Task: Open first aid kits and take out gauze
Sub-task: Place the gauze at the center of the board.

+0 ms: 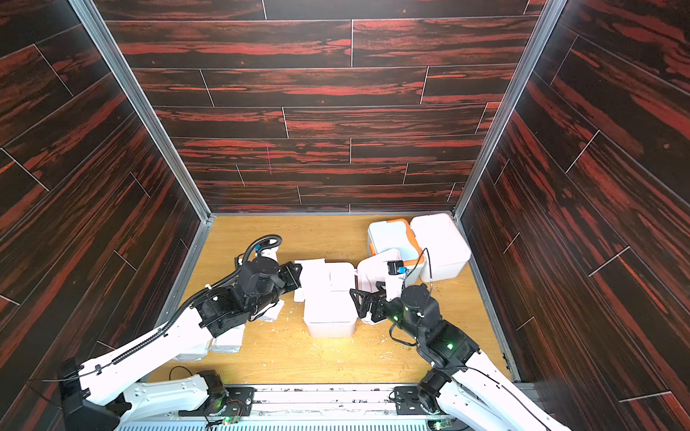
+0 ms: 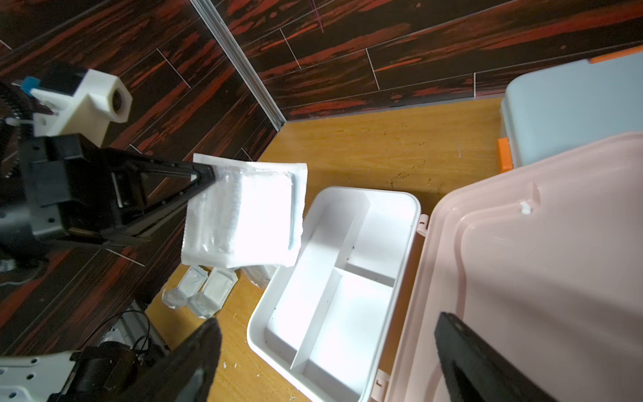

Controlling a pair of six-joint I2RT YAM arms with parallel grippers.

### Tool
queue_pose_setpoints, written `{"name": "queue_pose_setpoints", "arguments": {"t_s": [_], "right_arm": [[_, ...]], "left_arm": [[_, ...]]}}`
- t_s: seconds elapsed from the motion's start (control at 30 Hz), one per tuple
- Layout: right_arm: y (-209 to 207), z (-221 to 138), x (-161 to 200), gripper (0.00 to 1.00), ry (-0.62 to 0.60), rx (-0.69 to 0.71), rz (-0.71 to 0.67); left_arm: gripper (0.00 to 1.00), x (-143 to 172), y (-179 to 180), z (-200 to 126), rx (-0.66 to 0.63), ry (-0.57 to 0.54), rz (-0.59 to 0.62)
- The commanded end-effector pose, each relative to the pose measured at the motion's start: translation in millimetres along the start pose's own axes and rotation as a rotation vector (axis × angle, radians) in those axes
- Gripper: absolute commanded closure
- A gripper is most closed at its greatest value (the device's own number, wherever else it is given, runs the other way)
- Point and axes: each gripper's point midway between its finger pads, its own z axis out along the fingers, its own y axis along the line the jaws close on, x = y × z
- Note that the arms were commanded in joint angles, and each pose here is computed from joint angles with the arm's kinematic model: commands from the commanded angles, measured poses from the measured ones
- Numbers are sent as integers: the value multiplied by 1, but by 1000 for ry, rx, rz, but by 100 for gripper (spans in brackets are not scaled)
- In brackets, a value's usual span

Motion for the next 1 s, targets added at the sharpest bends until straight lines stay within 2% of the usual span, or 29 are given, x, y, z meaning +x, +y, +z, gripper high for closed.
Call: {"name": "queue_pose_setpoints", "arguments": {"t_s": [0.0,0.2,0.37,0.63,0.97], "right_arm": [[19,3,-9,1,-7,-81,-28],[37,12,-1,1,78,-168,-71],[51,18,3,1,113,-247,-82],[52,29,12,1,178,-252,-61],[52,35,18,1,222,-250,-46]], "left_arm": [[100,-18,19,-12,-62,-101,-82],[100,-24,54,-22,-204,-176,-171],[100,-25,92,-38,-358,-255,-294],[100,-24,138,-63,-481,-404,-505],[100,19,189,-72,-621,-388,-714]]}}
